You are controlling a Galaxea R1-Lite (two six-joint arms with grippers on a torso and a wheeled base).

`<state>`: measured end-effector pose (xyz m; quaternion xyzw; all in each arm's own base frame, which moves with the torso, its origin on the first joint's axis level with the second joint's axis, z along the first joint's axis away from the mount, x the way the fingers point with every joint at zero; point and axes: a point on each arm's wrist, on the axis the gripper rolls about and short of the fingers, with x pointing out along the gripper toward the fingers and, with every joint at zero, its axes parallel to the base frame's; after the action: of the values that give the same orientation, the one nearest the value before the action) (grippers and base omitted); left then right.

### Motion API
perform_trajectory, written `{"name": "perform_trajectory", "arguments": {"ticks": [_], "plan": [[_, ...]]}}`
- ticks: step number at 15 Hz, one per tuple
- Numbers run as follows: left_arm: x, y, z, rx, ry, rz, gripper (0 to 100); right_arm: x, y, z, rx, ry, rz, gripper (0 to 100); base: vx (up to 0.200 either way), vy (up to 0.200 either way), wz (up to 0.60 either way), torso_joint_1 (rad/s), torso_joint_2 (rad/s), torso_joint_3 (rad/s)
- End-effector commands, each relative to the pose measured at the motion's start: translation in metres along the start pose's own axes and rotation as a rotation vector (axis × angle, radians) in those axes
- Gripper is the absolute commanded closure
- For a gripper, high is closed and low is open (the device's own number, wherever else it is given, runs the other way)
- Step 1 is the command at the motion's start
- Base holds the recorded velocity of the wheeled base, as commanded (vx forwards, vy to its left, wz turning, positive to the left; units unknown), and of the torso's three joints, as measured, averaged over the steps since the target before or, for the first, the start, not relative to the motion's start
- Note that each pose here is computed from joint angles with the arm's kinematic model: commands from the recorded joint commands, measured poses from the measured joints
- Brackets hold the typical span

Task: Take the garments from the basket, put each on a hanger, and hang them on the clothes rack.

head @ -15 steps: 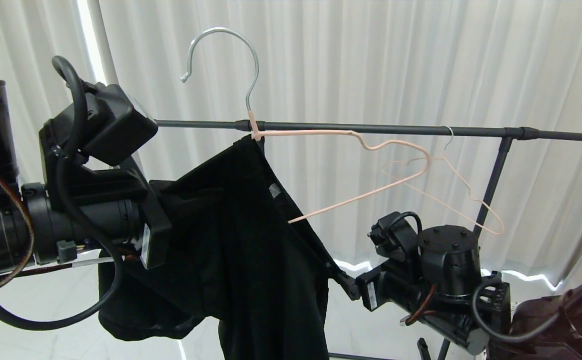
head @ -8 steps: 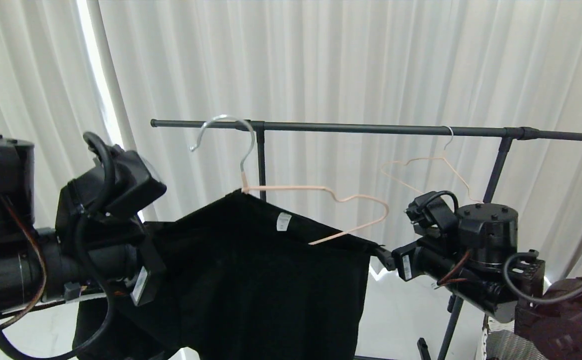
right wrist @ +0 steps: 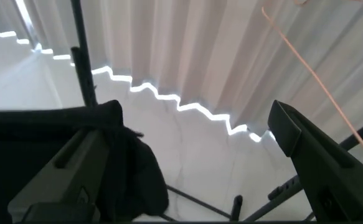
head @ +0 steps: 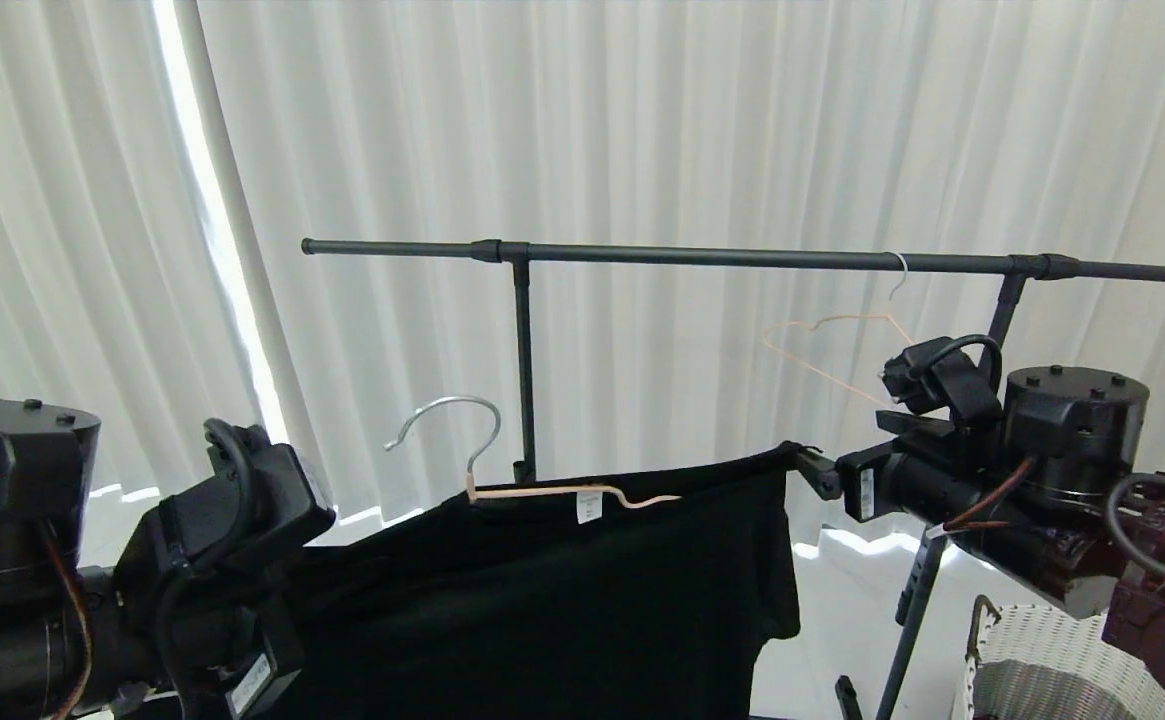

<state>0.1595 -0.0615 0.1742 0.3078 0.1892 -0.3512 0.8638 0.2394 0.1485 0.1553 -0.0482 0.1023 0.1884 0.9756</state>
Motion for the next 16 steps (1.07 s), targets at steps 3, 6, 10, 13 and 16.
{"name": "perform_trajectory", "arguments": {"ticks": [3, 6, 10, 13, 16], "plan": [[0.018, 0.004, -0.003, 0.01, 0.102, 0.026, 100, -0.035, -0.006, 0.023, 0.002, 0.008, 0.164, 0, 0.0, 0.0, 0.0, 0.0, 0.0, 0.0], [0.016, -0.001, 0.004, -0.006, 0.012, -0.07, 100, -0.035, -0.009, 0.032, 0.006, 0.005, 0.23, 0, 0.0, 0.0, 0.0, 0.0, 0.0, 0.0], [0.021, 0.004, -0.008, -0.047, 0.07, -0.046, 100, -0.048, -0.006, 0.041, 0.011, 0.059, 0.433, 0, 0.0, 0.0, 0.0, 0.0, 0.0, 0.0], [0.027, 0.006, -0.014, -0.061, 0.143, -0.004, 100, -0.059, -0.007, 0.043, 0.016, 0.082, 0.488, 0, 0.0, 0.0, 0.0, 0.0, 0.0, 0.0], [0.03, 0.005, -0.013, -0.06, 0.124, -0.041, 100, -0.058, -0.007, 0.041, 0.015, 0.089, 0.489, 0, 0.0, 0.0, 0.0, 0.0, 0.0, 0.0]]}}
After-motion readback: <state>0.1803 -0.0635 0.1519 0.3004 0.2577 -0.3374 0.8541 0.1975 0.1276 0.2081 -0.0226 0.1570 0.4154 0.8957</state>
